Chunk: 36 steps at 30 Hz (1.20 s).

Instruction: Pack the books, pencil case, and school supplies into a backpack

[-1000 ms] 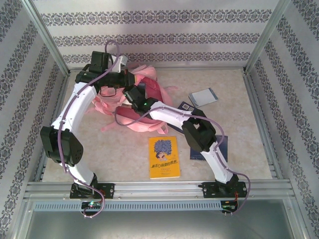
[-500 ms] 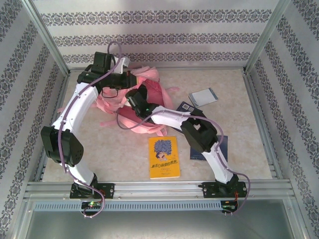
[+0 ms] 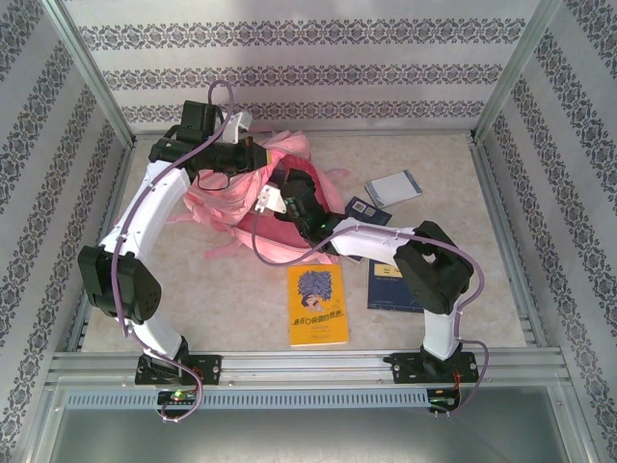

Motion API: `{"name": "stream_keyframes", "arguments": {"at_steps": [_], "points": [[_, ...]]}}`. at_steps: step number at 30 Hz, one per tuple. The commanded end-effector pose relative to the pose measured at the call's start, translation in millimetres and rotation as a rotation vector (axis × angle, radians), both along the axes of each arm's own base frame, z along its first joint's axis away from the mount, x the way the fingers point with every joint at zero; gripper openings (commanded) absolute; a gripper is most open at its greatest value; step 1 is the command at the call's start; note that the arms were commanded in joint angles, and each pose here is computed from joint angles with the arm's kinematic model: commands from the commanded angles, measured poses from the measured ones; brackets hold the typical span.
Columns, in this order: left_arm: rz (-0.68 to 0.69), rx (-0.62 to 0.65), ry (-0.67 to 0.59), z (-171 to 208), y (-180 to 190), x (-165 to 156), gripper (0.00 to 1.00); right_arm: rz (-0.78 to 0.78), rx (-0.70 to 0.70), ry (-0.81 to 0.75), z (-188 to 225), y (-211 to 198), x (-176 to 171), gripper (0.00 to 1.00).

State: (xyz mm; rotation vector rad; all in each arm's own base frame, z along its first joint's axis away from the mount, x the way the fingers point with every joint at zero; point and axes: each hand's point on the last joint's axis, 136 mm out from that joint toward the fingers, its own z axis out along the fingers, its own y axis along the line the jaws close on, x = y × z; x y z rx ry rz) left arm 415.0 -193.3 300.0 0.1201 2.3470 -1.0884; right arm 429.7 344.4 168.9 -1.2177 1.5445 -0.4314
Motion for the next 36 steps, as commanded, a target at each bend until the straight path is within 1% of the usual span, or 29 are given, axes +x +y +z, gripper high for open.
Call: {"name": "stream_keyframes", "arguments": {"at_steps": [1,5,7,9,12,14,16,20,21,22,24,27,30,32,36], "points": [[0.023,-0.024,-0.093,37.1,0.7,-3.0,0.0,-0.041,0.225,-0.036,40.9,-7.0,1.1,0.73],[0.113,0.017,-0.088,28.4,18.3,5.1,0.0,-0.034,0.443,0.029,58.8,-19.4,-24.1,0.67],[0.185,0.054,-0.08,21.1,30.1,10.9,0.0,-0.021,0.53,0.082,68.4,-25.0,-39.7,0.62],[0.281,0.102,-0.055,13.4,44.6,17.6,0.0,-0.034,0.608,0.126,79.7,-32.2,-51.7,0.6],[0.453,0.179,0.005,1.0,71.6,25.5,0.0,-0.069,0.649,0.215,90.9,-46.3,-75.6,0.57],[0.532,0.217,0.019,-2.7,85.5,26.3,0.0,-0.071,0.638,0.236,91.7,-53.2,-93.6,0.56],[0.581,0.236,0.017,-4.9,94.3,25.2,0.0,-0.07,0.616,0.279,87.8,-57.2,-110.8,0.56],[0.678,0.239,-0.012,-3.8,110.2,19.3,0.0,-0.145,0.559,0.473,60.9,-71.4,-141.4,0.52],[0.691,0.232,-0.016,-5.2,111.9,17.3,0.0,-0.16,0.547,0.523,51.0,-74.2,-148.0,0.49],[0.693,0.223,-0.017,-5.5,111.7,15.4,0.0,-0.174,0.542,0.558,42.5,-77.0,-153.0,0.49],[0.676,0.208,0.003,-12.0,107.4,10.4,0.0,-0.276,0.578,0.652,25.7,-89.1,-160.9,0.49],[0.655,0.198,0.073,-32.6,99.7,-0.7,0.0,-0.425,0.608,0.851,-0.2,-103.2,-178.6,0.51],[0.636,0.176,0.163,-60.3,91.4,-14.2,0.0,-0.536,0.611,1.011,-29.1,-113.9,-197.5,0.58],[0.632,0.145,0.223,-79.5,85.9,-24.3,0.0,-0.589,0.601,1.092,-47.5,-118.9,-209.3,0.6],[0.655,0.101,0.305,-107.0,81.5,-42.2,0.0,-0.687,0.603,1.182,-78.5,-130.4,-223.3,0.61]]}}
